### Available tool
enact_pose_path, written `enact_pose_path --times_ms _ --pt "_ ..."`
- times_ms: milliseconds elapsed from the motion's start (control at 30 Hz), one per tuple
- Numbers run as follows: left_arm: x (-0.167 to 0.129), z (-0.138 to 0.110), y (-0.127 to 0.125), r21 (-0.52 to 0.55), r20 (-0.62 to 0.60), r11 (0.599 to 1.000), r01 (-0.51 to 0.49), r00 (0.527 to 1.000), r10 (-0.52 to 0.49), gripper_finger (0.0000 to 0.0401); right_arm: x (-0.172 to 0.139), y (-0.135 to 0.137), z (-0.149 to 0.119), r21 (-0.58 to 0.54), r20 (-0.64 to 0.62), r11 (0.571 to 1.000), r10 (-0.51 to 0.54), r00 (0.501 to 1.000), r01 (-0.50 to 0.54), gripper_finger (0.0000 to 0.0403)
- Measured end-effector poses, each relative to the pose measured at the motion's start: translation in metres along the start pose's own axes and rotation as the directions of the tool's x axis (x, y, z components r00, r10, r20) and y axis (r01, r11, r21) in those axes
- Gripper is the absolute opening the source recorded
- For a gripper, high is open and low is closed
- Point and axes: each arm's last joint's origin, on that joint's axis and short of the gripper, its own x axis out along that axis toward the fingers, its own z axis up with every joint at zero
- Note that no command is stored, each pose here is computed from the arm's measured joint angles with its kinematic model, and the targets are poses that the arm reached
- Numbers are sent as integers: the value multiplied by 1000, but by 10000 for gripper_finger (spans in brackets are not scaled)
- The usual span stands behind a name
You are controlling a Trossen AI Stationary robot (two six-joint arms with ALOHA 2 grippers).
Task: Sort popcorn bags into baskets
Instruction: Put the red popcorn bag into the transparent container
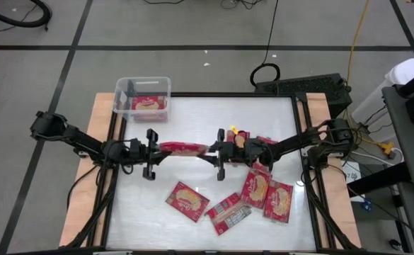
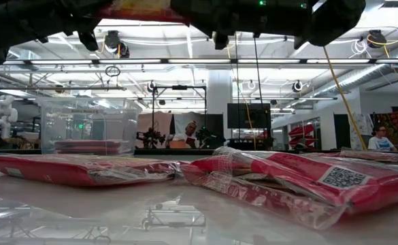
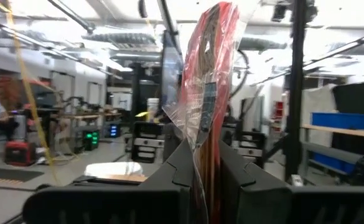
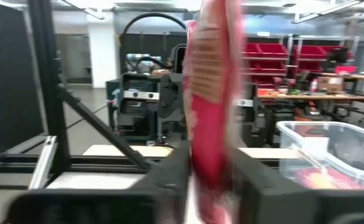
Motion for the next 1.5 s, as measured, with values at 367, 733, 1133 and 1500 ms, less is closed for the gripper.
enact_pose_path --times_ms 367,733,1133,1500 --pt "-4 9 -5 -79 39 996 27 999 -24 123 -3 -2 1 -9 -31 1000 24 999 -24 23" --pt "-12 35 3 -65 -10 994 -87 996 86 203 -25 -13 -4 38 -187 998 -41 982 49 8" --pt "50 73 4 109 -561 981 -159 805 193 165 -37 -20 -24 84 -255 985 -124 959 150 5" --pt "116 62 14 224 -732 974 -14 658 178 255 -38 -19 -30 99 -315 983 -118 942 156 9"
